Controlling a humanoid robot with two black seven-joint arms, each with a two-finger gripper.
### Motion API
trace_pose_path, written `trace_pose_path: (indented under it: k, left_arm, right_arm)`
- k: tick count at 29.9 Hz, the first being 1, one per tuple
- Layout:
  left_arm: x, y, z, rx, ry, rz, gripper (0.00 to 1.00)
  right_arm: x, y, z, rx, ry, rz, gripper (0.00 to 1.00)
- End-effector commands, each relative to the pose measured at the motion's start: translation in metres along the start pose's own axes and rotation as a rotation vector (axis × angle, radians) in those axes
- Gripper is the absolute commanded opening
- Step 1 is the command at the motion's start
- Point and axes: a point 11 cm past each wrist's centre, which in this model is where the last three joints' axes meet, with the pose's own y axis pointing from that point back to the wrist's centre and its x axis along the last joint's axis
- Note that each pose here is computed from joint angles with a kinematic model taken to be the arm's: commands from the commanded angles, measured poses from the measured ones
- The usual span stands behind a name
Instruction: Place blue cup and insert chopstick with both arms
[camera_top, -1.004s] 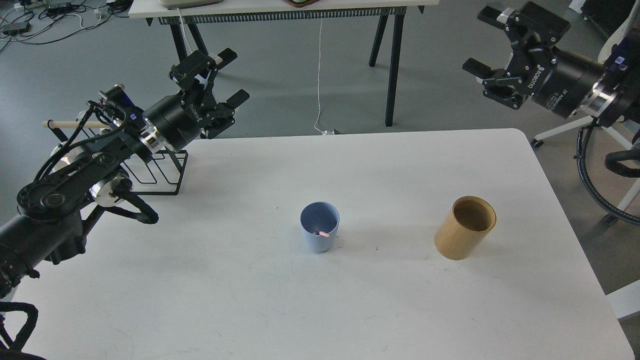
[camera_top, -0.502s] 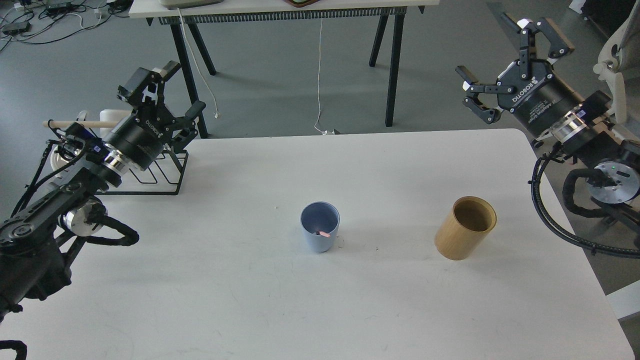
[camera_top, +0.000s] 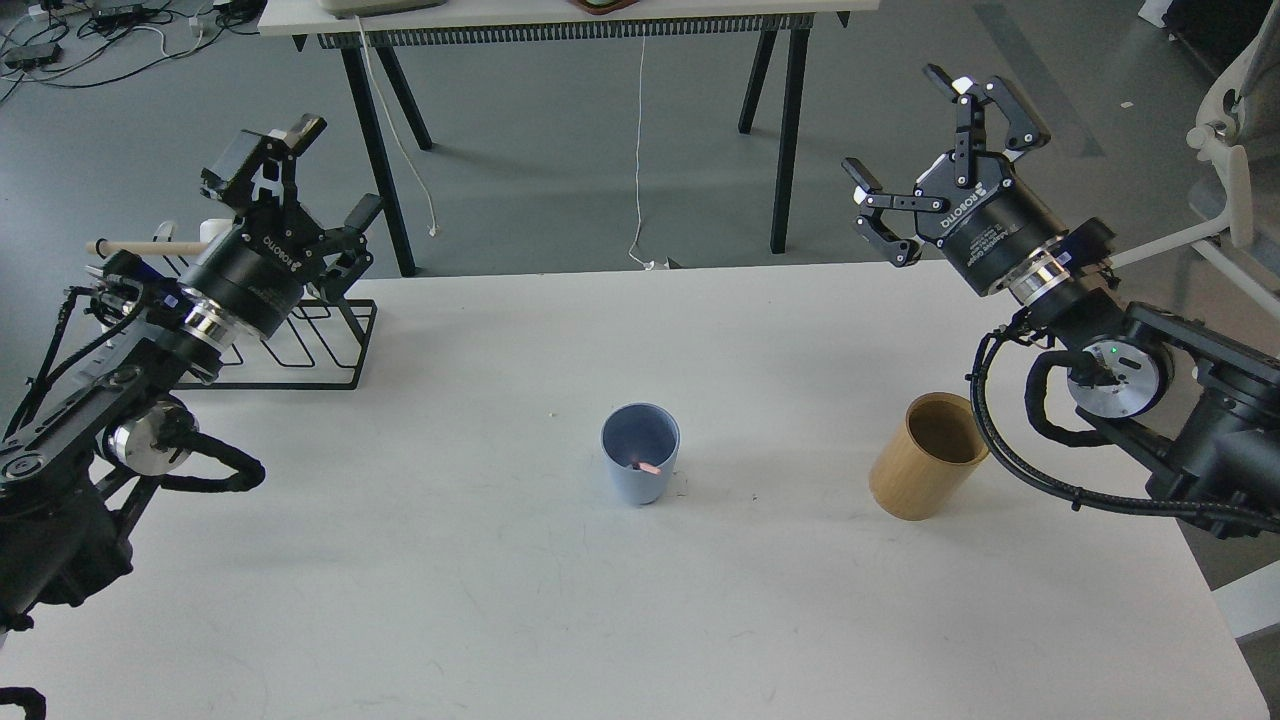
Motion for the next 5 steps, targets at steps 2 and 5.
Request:
trace_pose_path:
  k: [2, 5]
  left_arm:
    - [0.0099, 0.0046, 0.0085, -0.015, 0.008, 0.027, 0.98]
    - [0.0109, 0.0052, 0.0098, -0.015, 0.005, 0.028, 0.98]
  right_arm:
    - [-0.0076, -0.0051, 0.0059, 0.005, -0.024, -0.016, 1.0]
    - [-0.0102, -0.0063, 0.0054, 0.011, -0.031, -0.023, 1.0]
